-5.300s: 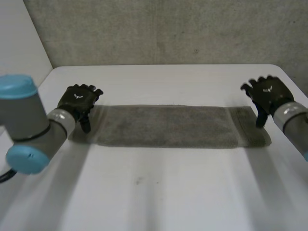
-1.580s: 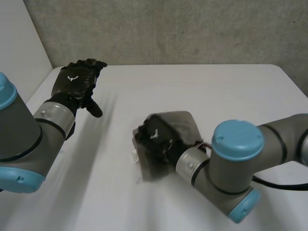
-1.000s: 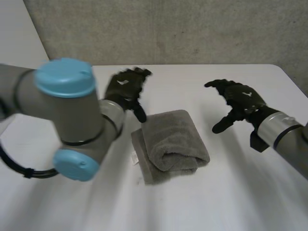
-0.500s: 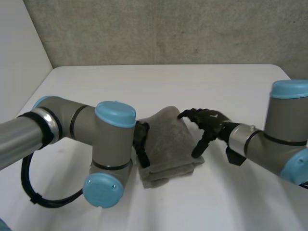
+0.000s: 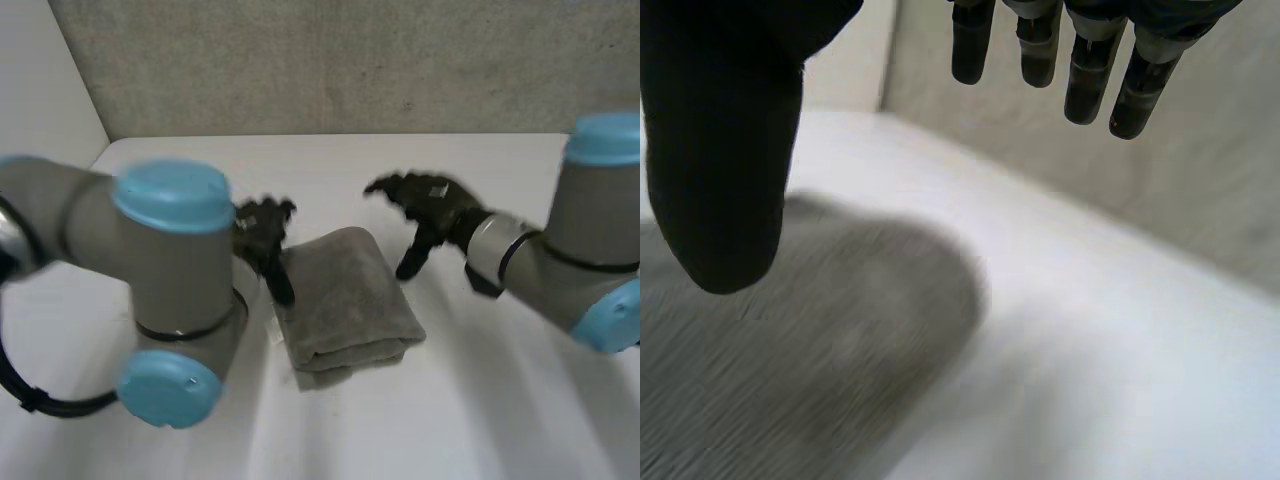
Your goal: Fold the towel.
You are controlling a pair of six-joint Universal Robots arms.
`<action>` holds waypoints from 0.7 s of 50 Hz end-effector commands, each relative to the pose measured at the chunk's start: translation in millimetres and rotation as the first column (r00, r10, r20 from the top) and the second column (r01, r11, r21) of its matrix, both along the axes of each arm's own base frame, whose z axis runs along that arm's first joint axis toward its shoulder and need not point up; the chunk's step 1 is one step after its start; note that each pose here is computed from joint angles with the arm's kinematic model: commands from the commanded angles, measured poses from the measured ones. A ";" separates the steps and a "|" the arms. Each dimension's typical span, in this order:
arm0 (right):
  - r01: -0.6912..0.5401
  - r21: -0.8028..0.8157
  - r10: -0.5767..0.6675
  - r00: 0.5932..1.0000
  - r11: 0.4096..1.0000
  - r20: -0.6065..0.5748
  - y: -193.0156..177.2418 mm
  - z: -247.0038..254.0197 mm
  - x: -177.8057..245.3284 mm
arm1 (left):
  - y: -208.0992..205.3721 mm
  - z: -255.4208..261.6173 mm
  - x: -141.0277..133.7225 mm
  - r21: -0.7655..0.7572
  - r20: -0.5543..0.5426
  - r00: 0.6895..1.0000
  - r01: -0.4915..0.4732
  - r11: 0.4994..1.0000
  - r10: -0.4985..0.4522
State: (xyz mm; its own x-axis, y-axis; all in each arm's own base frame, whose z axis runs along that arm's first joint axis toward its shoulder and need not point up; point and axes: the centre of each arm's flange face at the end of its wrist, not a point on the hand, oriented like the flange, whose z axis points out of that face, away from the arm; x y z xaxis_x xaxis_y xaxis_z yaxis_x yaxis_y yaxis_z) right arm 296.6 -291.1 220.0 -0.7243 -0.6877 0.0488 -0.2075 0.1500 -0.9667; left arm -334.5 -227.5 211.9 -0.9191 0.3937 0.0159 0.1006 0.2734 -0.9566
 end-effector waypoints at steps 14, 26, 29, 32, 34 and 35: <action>0.436 -0.298 -0.400 0.899 0.849 0.176 1.2 118.7 -62.7 | -7.9 140.8 76.6 -0.296 -0.183 0.979 -0.146 0.944 0.094; 0.430 -0.278 -0.403 0.902 0.859 0.153 3.0 111.7 -63.9 | -16.0 135.5 84.3 -0.285 -0.178 0.982 -0.107 0.952 0.057; 0.427 -0.280 -0.402 0.904 0.860 0.146 3.2 110.7 -63.4 | -19.1 135.5 86.7 -0.285 -0.178 0.982 -0.108 0.952 0.059; 0.421 -0.289 -0.399 0.907 0.860 0.134 4.0 110.2 -62.5 | -19.8 134.7 85.7 -0.285 -0.176 0.984 -0.091 0.954 0.041; 0.419 -0.294 -0.399 0.908 0.859 0.128 4.0 109.9 -62.5 | -19.8 134.2 85.1 -0.284 -0.175 0.984 -0.081 0.955 0.032; 0.416 -0.299 -0.398 0.909 0.859 0.120 4.5 109.4 -62.1 | -20.8 133.3 85.3 -0.281 -0.175 0.984 -0.075 0.957 0.026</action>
